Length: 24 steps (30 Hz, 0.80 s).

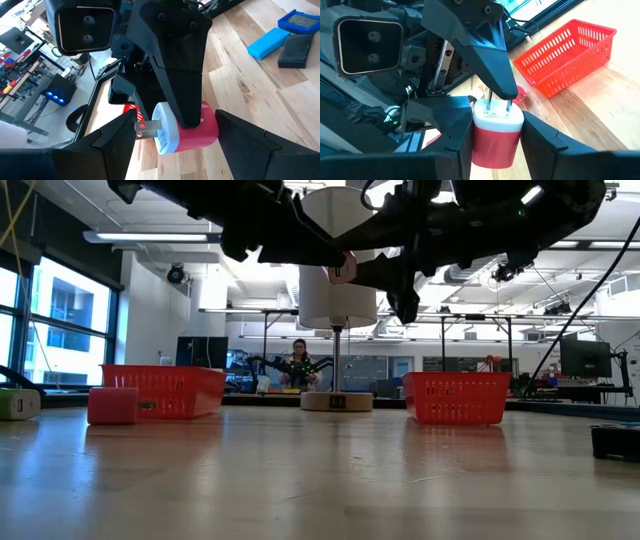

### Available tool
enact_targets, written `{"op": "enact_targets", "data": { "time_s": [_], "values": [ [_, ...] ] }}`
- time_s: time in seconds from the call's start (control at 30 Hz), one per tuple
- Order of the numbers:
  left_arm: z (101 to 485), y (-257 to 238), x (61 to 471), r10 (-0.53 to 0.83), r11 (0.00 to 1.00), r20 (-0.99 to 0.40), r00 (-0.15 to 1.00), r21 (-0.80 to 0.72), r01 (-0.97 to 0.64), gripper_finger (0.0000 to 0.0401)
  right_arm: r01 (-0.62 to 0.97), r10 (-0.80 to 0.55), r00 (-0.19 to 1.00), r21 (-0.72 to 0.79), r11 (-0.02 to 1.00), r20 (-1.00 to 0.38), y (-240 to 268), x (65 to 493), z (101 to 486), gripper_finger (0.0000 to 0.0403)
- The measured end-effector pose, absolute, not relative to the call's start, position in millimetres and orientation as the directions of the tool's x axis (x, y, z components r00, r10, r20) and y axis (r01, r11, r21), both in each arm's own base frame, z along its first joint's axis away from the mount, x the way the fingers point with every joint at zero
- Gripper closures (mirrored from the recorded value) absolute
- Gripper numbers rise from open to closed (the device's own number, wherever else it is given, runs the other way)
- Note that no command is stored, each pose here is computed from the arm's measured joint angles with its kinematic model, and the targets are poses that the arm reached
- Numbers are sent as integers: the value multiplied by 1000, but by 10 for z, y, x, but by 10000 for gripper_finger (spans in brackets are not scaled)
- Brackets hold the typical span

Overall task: Pick & Place Office items
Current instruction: Put the top pink charger adapter into the right red bin

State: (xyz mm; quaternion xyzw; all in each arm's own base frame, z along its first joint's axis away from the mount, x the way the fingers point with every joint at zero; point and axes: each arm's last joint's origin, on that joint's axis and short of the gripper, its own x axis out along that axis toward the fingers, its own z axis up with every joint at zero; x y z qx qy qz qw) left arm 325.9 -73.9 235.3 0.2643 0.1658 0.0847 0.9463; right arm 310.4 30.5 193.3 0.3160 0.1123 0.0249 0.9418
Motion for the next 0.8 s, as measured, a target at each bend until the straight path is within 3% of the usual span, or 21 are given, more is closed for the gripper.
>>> {"op": "enact_targets", "data": {
  "time_s": [0.33,0.5,0.8],
  "values": [
    [2352,-847,3230,236,834,-267,934,549,-53,98,17,132,970,601,799,-203,314,3100,1927,280],
    [2356,-866,3214,302,825,-254,919,552,-119,70,22,129,969,597,802,-210,312,3099,1921,280],
    [2536,-838,3129,299,924,-209,931,307,-228,64,13,127,968,550,835,-215,378,3087,1916,280]
  ]
}}
